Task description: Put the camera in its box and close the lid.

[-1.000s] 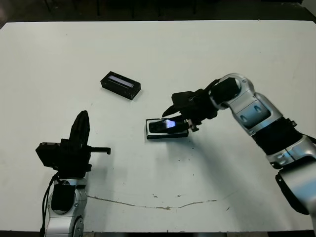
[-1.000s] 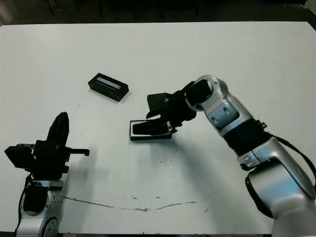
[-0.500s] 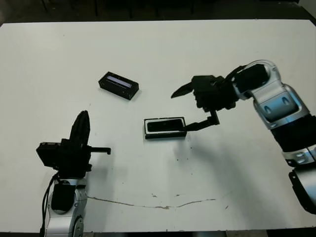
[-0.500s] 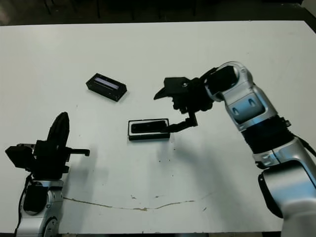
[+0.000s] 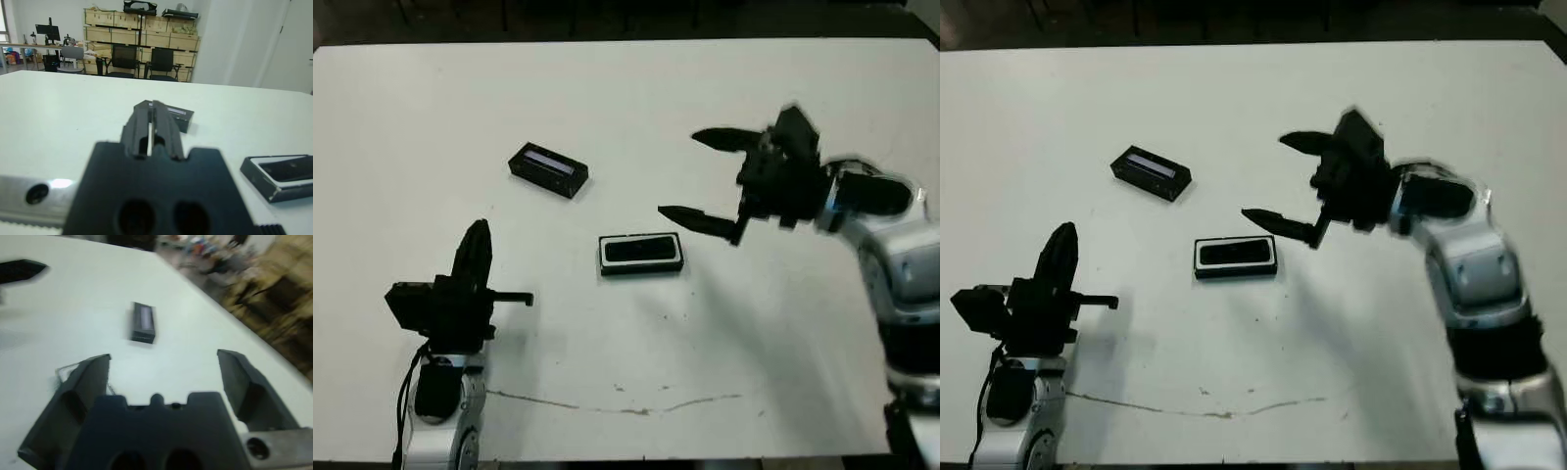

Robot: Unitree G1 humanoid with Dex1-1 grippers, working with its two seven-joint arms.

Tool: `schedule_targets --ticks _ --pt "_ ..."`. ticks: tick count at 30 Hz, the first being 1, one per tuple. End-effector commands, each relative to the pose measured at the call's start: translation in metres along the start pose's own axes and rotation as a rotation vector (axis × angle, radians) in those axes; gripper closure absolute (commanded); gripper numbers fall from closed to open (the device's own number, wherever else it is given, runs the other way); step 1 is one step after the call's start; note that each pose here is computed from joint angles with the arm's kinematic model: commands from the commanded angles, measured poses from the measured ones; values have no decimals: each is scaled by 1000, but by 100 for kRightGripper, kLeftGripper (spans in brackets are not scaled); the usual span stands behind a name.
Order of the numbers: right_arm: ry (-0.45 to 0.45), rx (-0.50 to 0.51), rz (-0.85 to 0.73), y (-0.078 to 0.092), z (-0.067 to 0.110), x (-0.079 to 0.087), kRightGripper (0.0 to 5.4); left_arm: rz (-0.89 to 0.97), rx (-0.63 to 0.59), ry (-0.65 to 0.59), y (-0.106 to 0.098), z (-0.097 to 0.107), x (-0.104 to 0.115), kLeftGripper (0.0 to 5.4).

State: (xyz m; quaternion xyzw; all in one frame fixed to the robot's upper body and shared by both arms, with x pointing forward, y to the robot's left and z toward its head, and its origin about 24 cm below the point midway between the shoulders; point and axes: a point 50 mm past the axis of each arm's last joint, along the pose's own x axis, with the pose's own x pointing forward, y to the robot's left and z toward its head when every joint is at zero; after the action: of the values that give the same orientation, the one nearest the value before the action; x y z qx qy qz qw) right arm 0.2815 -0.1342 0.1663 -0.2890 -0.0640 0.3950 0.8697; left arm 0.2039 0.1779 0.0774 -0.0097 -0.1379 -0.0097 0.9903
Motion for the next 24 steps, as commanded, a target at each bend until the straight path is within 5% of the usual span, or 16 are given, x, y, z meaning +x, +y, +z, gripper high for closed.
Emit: schedule_targets --ticks 1,19,24 --pt "4 -133 -44 16 -7 0 123 -2 19 35 3 -5 -4 540" --pt "123 -356 117 58 -42 11 455 7 11 38 2 -4 -4 540" --pt "178 -346 176 70 -52 8 538 7 15 39 2 -4 -5 540"
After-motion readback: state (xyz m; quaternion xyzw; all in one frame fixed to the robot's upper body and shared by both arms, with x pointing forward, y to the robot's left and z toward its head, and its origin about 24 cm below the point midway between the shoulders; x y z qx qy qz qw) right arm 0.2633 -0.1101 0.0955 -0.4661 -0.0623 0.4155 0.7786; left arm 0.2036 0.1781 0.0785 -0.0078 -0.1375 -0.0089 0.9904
